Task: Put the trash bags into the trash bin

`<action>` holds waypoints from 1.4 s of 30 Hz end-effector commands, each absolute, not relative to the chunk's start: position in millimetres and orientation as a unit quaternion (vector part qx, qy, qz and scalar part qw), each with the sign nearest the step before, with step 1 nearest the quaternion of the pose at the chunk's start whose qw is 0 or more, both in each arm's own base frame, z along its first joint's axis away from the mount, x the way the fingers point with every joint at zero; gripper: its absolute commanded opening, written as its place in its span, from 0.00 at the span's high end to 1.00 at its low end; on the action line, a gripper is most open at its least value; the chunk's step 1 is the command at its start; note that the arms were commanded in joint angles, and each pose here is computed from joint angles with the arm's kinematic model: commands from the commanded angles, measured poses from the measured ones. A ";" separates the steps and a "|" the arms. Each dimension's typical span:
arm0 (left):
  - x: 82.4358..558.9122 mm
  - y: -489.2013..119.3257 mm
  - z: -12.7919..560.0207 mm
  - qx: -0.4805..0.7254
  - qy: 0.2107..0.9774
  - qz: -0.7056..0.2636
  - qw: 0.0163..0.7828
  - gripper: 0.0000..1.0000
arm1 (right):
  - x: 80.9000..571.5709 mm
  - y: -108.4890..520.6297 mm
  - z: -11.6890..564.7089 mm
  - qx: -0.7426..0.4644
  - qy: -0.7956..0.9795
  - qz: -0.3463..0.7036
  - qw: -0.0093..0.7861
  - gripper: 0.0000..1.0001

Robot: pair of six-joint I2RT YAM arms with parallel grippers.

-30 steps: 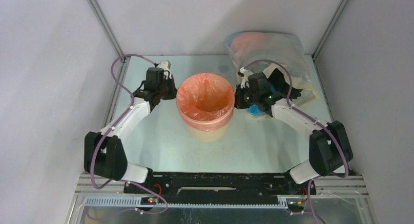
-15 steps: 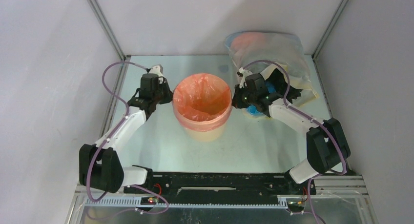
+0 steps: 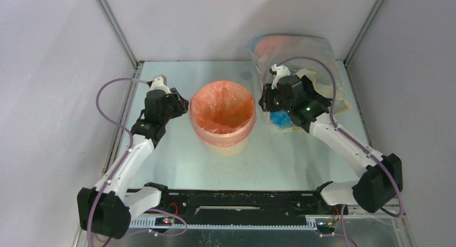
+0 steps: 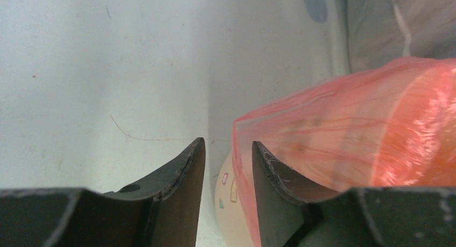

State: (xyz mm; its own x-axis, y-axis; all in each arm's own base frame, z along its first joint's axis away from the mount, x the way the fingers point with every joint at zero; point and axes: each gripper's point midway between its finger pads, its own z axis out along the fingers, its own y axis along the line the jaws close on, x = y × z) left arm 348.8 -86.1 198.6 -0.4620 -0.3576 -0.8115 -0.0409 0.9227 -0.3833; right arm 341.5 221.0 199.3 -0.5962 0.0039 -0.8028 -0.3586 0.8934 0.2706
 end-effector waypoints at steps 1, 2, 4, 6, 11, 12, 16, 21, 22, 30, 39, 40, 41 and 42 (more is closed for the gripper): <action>342.4 -69.7 227.0 -0.173 0.804 -0.157 0.547 0.52 | 343.9 203.1 272.1 -0.107 0.838 0.151 0.513 0.61; 338.1 -63.7 225.8 -0.193 0.803 -0.149 0.545 0.52 | 341.9 203.0 282.4 -0.113 0.834 0.146 0.520 0.62; 329.9 -58.4 225.8 -0.213 0.799 -0.145 0.543 0.50 | 336.6 210.4 300.6 -0.143 0.825 0.143 0.528 0.66; 320.3 -56.3 227.8 -0.224 0.795 -0.151 0.543 0.49 | 329.8 226.2 312.3 -0.186 0.818 0.142 0.525 0.70; 293.0 -68.8 236.3 -0.211 0.784 -0.207 0.546 0.48 | 313.7 284.8 321.3 -0.294 0.812 0.163 0.478 1.00; 287.3 -75.2 234.9 -0.204 0.785 -0.225 0.540 0.48 | 311.5 296.1 318.1 -0.308 0.812 0.170 0.465 1.00; 268.8 -105.1 231.4 -0.173 0.792 -0.304 0.500 0.49 | 299.5 338.3 294.4 -0.364 0.811 0.192 0.415 1.00; 259.4 -129.0 220.0 -0.151 0.802 -0.360 0.453 0.49 | 293.6 367.9 267.0 -0.393 0.815 0.196 0.377 1.00; 259.4 -129.9 217.3 -0.151 0.804 -0.361 0.449 0.49 | 292.8 372.0 261.8 -0.397 0.816 0.200 0.371 1.00; 261.8 -127.6 195.3 -0.162 0.816 -0.347 0.434 0.51 | 293.6 387.7 227.4 -0.420 0.821 0.201 0.331 1.00; 260.0 -128.2 187.7 -0.155 0.821 -0.344 0.429 0.53 | 291.4 378.1 171.3 -0.411 0.854 0.173 0.269 1.00; 259.9 -128.3 186.6 -0.153 0.822 -0.344 0.428 0.53 | 289.6 375.1 162.9 -0.407 0.858 0.174 0.260 1.00; 260.0 -128.5 185.3 -0.152 0.823 -0.343 0.427 0.53 | 289.0 374.3 158.0 -0.404 0.860 0.177 0.256 1.00; 260.0 -128.5 183.4 -0.151 0.825 -0.341 0.425 0.54 | 288.0 374.6 154.1 -0.402 0.861 0.181 0.252 1.00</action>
State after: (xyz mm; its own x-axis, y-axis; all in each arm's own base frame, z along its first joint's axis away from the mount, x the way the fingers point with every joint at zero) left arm 257.1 -125.5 179.0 -0.5980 -0.5505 -0.5826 0.0019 0.7259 -0.6878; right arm 290.6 377.0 169.2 -0.5108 -0.6165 -0.5992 -0.7987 0.5981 0.0655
